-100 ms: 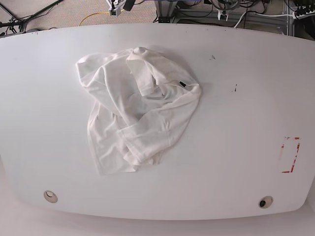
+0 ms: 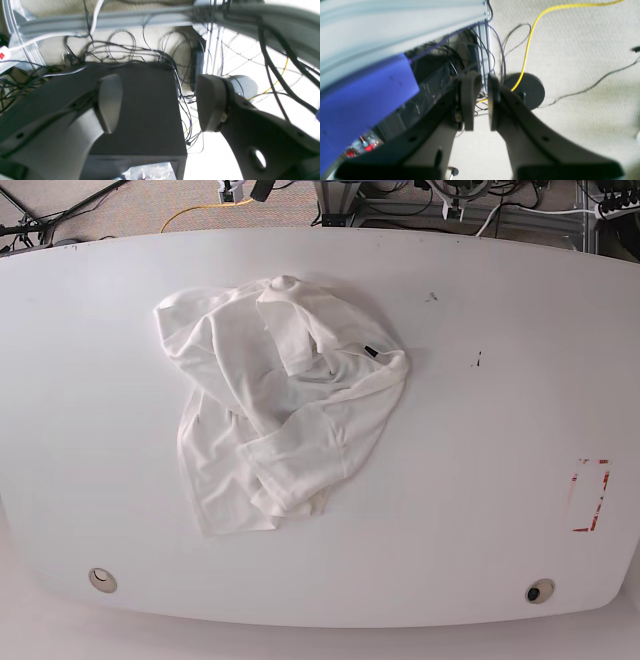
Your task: Fold the T-shirt properly
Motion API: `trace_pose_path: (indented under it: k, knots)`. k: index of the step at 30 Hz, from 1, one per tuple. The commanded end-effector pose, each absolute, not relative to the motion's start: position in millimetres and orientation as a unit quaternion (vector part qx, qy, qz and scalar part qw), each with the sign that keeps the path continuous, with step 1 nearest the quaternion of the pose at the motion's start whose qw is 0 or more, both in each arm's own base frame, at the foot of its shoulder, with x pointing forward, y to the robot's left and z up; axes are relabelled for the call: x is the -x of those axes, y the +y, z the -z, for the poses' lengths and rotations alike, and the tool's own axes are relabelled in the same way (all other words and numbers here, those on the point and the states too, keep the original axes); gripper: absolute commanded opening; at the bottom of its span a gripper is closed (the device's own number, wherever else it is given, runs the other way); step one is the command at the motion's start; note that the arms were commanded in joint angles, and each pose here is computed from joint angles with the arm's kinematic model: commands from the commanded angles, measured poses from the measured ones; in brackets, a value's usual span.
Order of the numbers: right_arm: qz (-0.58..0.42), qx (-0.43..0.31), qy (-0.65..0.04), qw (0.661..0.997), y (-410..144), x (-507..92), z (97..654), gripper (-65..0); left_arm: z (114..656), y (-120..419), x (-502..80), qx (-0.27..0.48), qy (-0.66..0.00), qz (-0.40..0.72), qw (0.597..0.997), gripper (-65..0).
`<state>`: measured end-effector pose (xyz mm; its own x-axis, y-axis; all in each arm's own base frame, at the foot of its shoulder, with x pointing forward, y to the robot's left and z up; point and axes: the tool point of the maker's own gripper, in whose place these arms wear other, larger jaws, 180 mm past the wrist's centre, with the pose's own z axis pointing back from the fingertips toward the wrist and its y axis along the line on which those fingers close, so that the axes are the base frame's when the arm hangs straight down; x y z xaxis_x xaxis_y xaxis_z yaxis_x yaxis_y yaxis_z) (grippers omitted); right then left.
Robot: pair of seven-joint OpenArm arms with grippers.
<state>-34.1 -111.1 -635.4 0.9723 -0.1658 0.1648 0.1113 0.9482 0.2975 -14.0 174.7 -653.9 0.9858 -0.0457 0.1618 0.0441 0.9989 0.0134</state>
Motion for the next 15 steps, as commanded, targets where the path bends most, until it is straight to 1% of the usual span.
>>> trace_pose_path:
  k: [1,2,3,4,9,15]
  knots:
    - [0.073,-0.144,-0.098,0.982,-115.6,39.8,632.1,-56.3,652.1,176.5,16.1,-0.006,-0.088,0.024,0.996,-22.2]
    - [0.072,-0.144,-0.099,0.982,-115.5,40.7,631.3,-56.3,651.5,176.7,15.5,-0.007,-0.090,0.025,0.996,-22.1]
    - [0.073,-0.149,-0.127,0.978,-107.9,5.2,634.3,-56.9,653.7,180.7,8.3,-0.009,-0.087,0.025,0.996,-22.4]
    - [0.072,-0.149,-0.130,0.978,-107.9,1.3,634.3,-56.9,653.8,181.8,9.1,-0.009,-0.085,0.025,0.996,-22.4]
    - [0.073,-0.149,-0.131,0.977,-108.2,-0.7,634.3,-57.1,656.9,182.3,11.1,-0.010,-0.070,0.020,0.997,-22.4]
    - [0.072,-0.149,-0.133,0.977,-108.3,-2.3,634.2,-57.1,657.1,183.4,9.5,-0.010,-0.071,0.019,0.997,-22.6]
